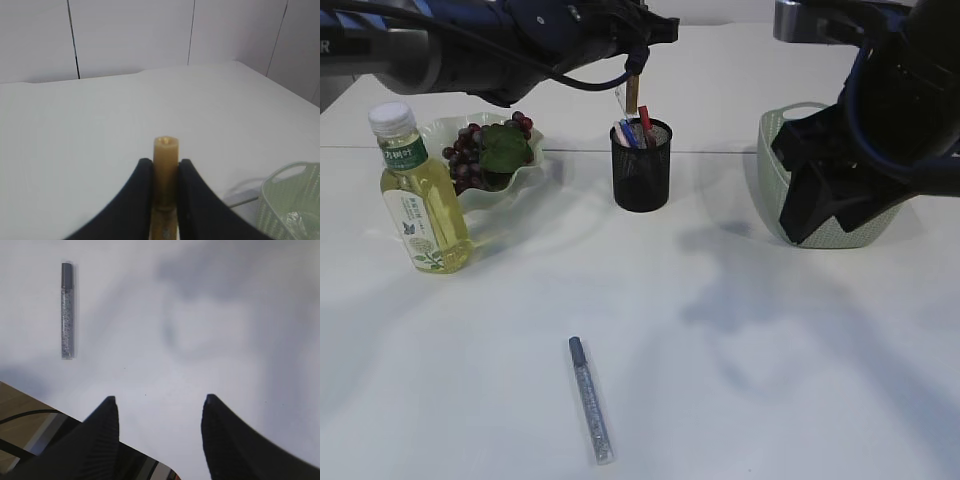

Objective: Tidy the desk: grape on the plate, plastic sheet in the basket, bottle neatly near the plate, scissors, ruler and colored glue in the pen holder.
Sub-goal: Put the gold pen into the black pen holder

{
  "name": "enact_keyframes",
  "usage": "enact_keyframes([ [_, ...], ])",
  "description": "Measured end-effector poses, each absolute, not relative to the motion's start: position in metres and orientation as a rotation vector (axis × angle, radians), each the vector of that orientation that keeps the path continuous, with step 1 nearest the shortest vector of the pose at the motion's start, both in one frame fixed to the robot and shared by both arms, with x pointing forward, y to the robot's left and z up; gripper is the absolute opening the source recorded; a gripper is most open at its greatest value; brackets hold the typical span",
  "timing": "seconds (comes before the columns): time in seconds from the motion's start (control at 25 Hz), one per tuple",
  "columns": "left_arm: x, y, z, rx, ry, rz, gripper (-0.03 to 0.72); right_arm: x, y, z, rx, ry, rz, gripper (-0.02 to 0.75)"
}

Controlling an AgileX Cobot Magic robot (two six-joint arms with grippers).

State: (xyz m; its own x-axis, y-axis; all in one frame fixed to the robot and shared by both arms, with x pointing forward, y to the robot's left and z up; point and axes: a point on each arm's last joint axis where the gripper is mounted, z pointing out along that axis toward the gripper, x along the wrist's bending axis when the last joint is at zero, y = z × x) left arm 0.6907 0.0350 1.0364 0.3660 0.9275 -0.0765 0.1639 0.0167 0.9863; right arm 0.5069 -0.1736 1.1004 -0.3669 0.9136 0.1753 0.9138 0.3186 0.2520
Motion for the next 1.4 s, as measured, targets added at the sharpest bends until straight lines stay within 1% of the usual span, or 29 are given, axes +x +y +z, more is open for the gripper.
enact_keyframes([
  [0.12,0.696,0.032,1.032,1.44,1.055,0.807,0.084,0.507,-0.174,1.1,-1.767,-2.55,-0.488,0.422],
  [0.48,0.707,0.025,1.002,1.467,1.085,0.786,0.084,0.507,-0.174,1.1,-1.767,-2.55,-0.488,0.422],
  [0.8,0.717,0.018,0.987,1.456,1.092,0.784,0.084,0.507,-0.174,1.1,-1.758,-2.558,-0.488,0.422],
  [1.4,0.719,0.018,0.985,1.457,1.094,0.78,0.084,0.507,-0.174,1.1,-1.757,-2.559,-0.488,0.421],
])
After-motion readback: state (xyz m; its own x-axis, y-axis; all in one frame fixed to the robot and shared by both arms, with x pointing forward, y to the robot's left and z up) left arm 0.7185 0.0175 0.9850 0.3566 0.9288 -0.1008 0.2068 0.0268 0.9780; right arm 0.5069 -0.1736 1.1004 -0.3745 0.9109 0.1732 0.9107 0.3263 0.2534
